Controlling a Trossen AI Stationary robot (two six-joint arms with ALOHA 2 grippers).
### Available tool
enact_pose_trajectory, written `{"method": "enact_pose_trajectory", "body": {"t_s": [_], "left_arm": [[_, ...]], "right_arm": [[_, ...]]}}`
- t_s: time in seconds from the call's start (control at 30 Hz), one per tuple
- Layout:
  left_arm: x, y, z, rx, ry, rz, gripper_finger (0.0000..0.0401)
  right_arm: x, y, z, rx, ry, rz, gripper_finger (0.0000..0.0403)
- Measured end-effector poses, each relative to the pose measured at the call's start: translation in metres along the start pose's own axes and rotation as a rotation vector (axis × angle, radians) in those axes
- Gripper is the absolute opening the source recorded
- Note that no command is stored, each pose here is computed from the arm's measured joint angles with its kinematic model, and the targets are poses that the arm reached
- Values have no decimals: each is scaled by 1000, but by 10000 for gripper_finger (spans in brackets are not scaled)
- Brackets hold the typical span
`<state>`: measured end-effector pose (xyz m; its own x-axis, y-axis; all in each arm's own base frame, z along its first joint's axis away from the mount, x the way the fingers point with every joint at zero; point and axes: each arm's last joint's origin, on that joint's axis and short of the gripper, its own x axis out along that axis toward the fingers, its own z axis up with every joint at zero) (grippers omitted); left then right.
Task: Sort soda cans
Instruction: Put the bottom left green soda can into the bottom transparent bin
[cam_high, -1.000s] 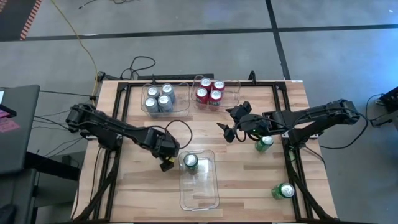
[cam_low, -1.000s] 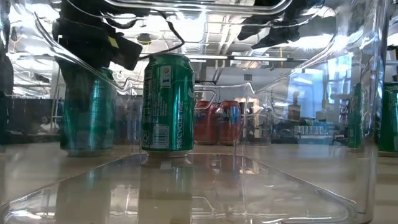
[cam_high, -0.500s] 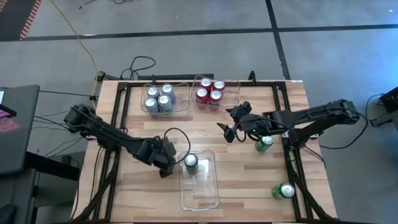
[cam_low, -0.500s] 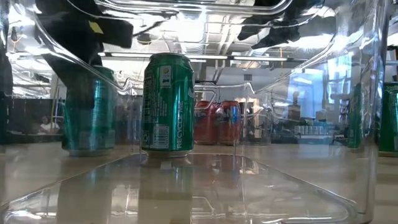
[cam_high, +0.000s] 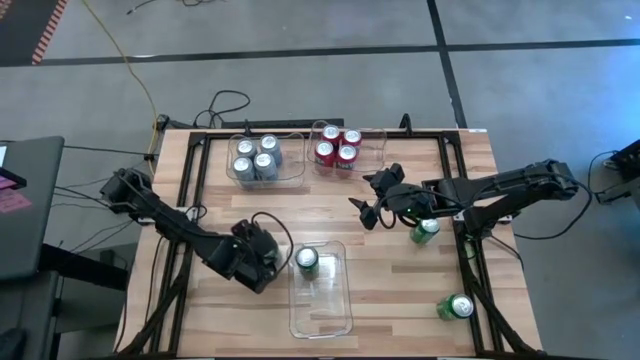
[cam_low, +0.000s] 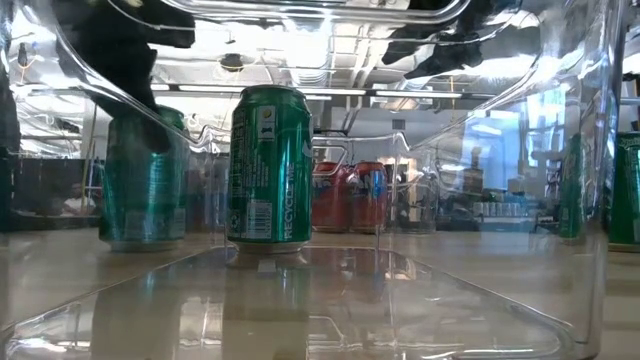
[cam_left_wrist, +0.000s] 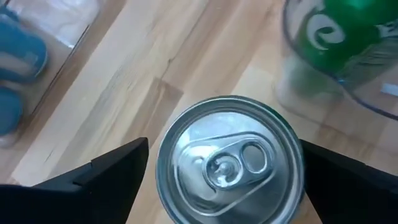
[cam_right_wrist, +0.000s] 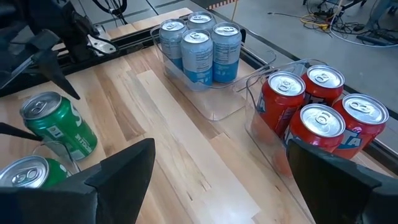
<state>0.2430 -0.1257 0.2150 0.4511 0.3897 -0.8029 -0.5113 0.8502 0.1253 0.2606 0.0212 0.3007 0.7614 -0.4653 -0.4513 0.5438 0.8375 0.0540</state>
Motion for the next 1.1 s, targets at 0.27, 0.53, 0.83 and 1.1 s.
{"method": "enact_pose_trajectory", "body": {"t_s": [0.27,0.53,0.83,1.1], "left_arm": [[10,2,-10,-40,-20,10,343],[7,1,-9,-36,-63,-8,319],[-42,36,9,-134,-221,-96,316],[-67,51,41,-107,-431,-218,315]], "right_arm": [[0,0,0,0,0,0,380],[0,0,0,1,0,-1,380],[0,0,0,-1,0,-1,380],[-1,2,-1,-10,-7,-8,380]]}}
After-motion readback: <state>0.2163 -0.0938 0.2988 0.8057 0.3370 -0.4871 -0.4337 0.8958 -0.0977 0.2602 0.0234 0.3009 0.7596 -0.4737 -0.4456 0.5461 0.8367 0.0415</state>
